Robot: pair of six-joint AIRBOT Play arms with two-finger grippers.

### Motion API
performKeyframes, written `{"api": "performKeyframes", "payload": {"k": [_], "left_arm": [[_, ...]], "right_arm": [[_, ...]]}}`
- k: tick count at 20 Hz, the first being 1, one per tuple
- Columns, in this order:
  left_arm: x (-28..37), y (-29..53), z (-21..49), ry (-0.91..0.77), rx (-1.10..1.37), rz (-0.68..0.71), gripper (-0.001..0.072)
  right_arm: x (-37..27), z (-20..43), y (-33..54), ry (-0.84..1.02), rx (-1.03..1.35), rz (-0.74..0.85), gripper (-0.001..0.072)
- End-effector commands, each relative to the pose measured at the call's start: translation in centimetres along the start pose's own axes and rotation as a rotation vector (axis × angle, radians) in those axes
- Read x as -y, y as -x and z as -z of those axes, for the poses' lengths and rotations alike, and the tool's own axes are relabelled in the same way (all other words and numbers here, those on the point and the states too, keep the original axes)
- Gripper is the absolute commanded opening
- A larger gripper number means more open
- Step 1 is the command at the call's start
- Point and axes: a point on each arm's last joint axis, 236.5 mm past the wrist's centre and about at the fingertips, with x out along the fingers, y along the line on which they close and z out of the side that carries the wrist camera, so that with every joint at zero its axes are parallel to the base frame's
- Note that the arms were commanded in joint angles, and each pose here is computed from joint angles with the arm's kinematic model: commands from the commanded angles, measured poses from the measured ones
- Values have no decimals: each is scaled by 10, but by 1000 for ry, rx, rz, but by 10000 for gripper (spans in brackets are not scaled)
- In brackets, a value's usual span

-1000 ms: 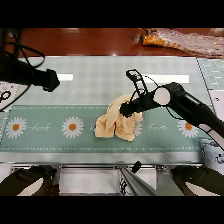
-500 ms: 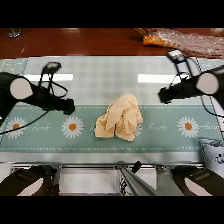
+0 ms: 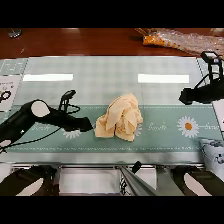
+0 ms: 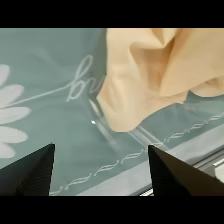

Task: Fold the shirts.

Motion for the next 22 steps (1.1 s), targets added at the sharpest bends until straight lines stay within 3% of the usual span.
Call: {"api": "performKeyframes", "payload": {"k": [1, 8, 13, 14, 15, 17, 22], "left_arm": [[14, -19, 4, 37, -15, 114, 715], [13, -41, -11, 90, 6, 148, 713], [15, -72, -19, 224, -2, 189, 702], [17, -79, -18, 253, -13, 199, 517], [18, -84, -16, 273, -25, 204, 247], [18, -86, -14, 274, -32, 203, 18], [25, -74, -15, 209, -25, 231, 18]], "right_arm": [[-8, 12, -9, -25, -35, -52, 495], [-11, 17, -12, -29, -55, -67, 494], [-11, 21, -11, -29, -71, -68, 494], [-12, 24, -11, -29, -82, -69, 494], [-12, 27, -11, -28, -96, -70, 494], [-12, 36, -10, -23, -132, -69, 494], [-26, 47, -20, -30, -161, -132, 494]]}}
